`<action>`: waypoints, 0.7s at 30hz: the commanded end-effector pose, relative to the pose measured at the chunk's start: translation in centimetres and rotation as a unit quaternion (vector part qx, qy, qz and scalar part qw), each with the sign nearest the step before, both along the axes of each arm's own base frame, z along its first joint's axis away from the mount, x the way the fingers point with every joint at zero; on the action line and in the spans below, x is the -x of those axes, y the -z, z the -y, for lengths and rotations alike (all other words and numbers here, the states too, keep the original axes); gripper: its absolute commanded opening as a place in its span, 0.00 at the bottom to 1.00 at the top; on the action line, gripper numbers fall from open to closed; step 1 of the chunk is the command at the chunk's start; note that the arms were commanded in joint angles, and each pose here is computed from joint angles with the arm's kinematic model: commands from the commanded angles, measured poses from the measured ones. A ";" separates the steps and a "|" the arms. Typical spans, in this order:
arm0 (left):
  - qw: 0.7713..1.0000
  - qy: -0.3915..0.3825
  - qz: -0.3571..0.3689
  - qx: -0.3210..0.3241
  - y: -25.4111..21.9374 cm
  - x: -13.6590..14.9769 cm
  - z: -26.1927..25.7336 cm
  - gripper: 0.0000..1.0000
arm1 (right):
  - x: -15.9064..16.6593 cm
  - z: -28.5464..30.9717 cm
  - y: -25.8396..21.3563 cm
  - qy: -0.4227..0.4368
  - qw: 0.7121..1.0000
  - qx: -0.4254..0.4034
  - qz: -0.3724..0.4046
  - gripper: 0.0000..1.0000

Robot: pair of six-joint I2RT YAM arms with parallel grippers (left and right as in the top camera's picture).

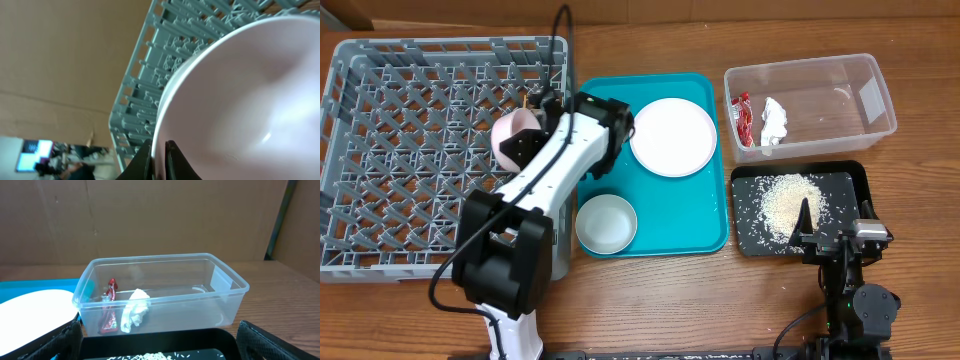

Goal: Sort waste into correct bins and load items into the dishwasher

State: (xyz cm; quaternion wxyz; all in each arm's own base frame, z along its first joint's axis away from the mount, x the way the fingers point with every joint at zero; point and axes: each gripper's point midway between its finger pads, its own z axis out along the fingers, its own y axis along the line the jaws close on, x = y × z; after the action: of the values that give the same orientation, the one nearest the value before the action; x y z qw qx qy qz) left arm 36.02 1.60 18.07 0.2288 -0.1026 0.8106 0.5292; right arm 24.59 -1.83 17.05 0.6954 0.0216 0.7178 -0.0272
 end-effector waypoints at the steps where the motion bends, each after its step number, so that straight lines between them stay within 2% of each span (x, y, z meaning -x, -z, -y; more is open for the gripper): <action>1: 0.999 0.016 -0.029 -0.032 0.7 0.1 0.7 0.10 | 0.0 0.0 0.2 0.001 1.000 0.002 0.002 1.00; 3: 0.998 0.011 -0.021 -0.054 -1.5 0.7 0.2 0.04 | 0.0 0.0 0.2 0.001 1.000 0.002 0.002 1.00; 18: 0.997 -0.025 -0.017 -0.066 -2.9 0.7 -3.3 0.04 | 0.0 0.0 0.2 0.001 1.000 0.002 0.002 1.00; 21: 0.998 -0.047 -0.015 -0.048 -2.4 1.1 -4.0 0.04 | 0.0 0.0 0.2 0.001 1.000 0.002 0.002 1.00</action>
State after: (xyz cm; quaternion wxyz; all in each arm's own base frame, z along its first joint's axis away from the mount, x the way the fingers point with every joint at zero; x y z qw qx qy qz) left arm 34.72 4.82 19.60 0.1727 -0.0805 0.7868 0.5870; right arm 24.59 -1.83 17.06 0.6954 0.0218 0.7178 -0.0274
